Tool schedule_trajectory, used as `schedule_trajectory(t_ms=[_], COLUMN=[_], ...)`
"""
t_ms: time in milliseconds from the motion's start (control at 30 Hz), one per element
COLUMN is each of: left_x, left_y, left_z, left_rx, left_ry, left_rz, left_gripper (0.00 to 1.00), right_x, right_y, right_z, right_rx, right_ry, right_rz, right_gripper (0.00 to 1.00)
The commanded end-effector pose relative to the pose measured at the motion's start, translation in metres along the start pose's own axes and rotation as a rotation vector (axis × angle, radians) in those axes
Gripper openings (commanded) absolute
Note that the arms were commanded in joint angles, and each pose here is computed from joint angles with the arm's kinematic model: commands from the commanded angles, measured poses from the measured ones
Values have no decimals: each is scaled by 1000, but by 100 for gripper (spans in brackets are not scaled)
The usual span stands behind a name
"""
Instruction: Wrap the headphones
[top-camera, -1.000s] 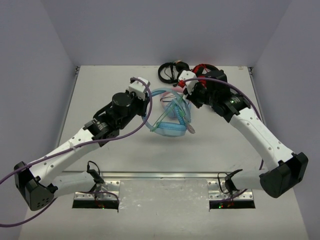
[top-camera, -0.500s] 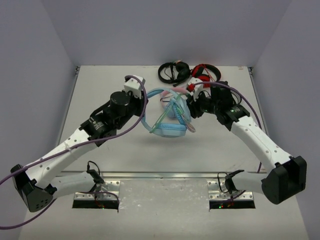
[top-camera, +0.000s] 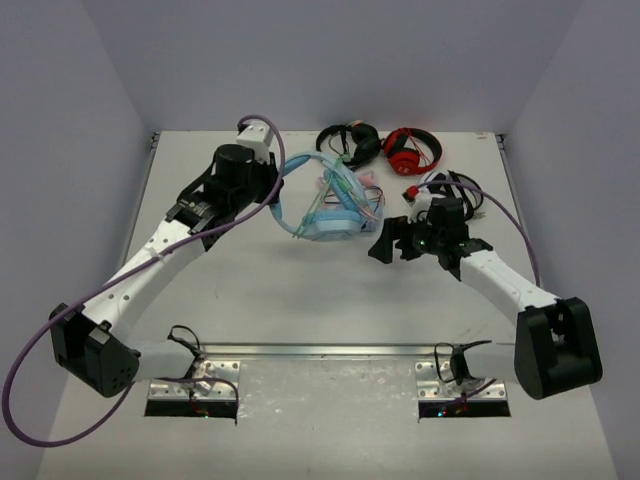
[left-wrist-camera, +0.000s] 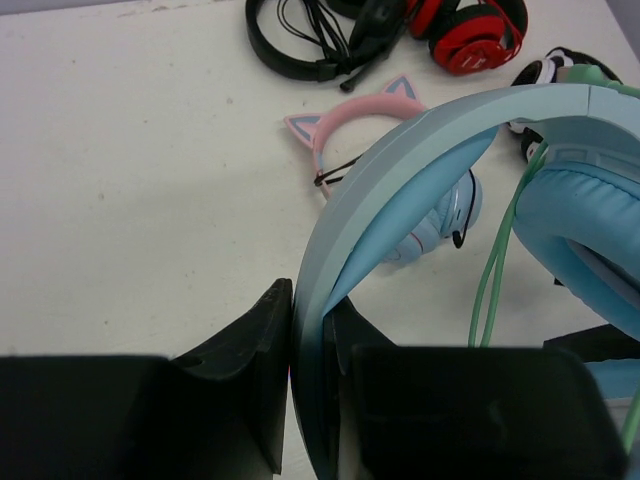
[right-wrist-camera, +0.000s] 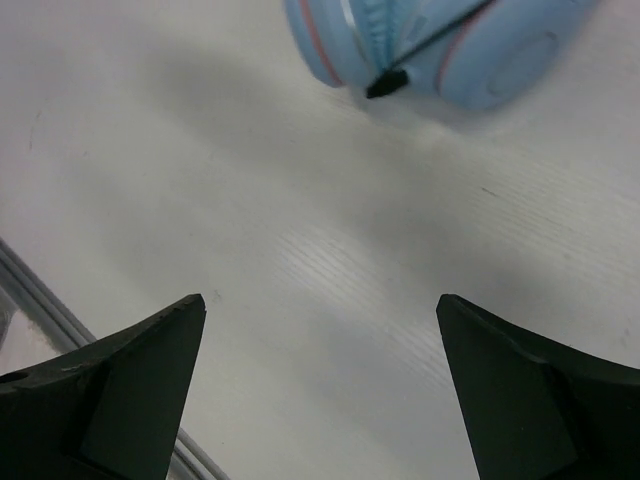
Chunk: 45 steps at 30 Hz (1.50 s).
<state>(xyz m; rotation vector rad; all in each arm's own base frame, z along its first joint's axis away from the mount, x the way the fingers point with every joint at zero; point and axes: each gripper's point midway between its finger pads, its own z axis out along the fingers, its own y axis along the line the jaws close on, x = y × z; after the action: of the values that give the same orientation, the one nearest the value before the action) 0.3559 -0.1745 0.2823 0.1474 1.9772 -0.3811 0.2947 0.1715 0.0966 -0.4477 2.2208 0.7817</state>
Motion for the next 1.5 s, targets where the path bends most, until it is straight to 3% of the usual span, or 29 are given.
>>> schedule_trajectory(t_ms=[0,233,433,633,700,733,767,867,933,1100,1300,1467], left_x=[-57,-54,-56,-60,-34,-47,-25,-16,-10,26,36,65], left_y=[-24,29,76,98,103,120,113,125,153,186,185,175], left_z=[-7,29,61,109,133,135,147,141,147,183,192,213], left_rx=[109,-26,-84,3,122,148,306,594,562,523,647,752], left_ry=[-151,-109,-72,-45,45,30,87,66,52,154,145,164], left_rz=[14,-63,-98,68,146,161,133,150,213,342,466,454], left_gripper=[0,0,0,0,0,0,0,0,0,0,4,9], right_x=[-11,8,14,23,27,29,34,39,44,50,62,59], right_y=[-37,-52,-20,9,21,26,33,51,75,88,98,95], right_z=[-22,-60,-84,-96,-97,-100,-99,-103,-111,-118,-114,-114], right_rx=[199,394,300,173,114,101,62,-35,-157,-183,-267,-240], right_ry=[-101,-7,-86,-138,-125,-123,-112,-112,-91,-125,-90,-88], right_rz=[245,436,383,312,295,290,295,273,218,153,165,143], right_gripper=[99,99,99,99,99,99,99,99,99,99,99,99])
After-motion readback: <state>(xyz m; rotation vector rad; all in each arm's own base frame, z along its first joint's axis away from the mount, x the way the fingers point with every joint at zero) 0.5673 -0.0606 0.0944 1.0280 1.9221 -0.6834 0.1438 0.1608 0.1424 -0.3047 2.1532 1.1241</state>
